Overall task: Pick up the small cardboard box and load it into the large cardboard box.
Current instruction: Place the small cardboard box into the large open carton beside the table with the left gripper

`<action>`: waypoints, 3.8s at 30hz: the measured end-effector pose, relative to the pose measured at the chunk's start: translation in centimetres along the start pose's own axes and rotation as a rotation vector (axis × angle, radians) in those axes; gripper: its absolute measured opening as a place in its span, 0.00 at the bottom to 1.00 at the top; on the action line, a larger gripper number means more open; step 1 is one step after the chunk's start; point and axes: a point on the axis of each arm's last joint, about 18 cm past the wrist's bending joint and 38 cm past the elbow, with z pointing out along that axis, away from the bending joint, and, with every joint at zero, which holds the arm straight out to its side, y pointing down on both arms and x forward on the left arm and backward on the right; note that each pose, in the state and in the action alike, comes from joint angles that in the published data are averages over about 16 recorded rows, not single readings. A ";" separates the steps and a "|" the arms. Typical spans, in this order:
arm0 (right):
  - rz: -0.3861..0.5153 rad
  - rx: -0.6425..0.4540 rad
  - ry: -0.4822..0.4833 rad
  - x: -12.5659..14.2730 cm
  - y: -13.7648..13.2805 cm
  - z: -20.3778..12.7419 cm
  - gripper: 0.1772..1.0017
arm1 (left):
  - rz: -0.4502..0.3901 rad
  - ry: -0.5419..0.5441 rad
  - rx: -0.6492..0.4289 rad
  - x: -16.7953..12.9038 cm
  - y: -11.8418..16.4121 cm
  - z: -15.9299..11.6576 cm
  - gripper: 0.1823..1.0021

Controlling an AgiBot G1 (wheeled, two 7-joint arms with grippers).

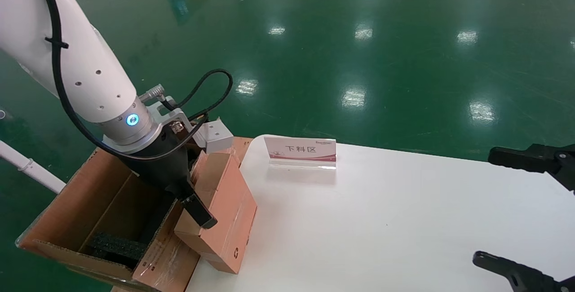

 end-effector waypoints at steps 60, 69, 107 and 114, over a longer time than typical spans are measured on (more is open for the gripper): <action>0.000 0.000 0.000 0.0 0.0 0.0 0.49 | 0.009 0.026 -0.002 0.4 0.0 0.5 0.47; 0.000 0.000 0.000 0.0 0.0 0.0 0.28 | 0.009 0.022 0.043 0.2 -0.4 -0.7 0.38; 0.000 0.000 0.000 0.0 0.0 0.0 0.84 | -0.233 -0.206 0.296 -12.4 9.7 -18.9 0.34; 0.000 0.000 0.000 0.0 0.0 0.0 0.94 | -0.298 -0.191 0.194 -13.4 12.3 -16.9 0.34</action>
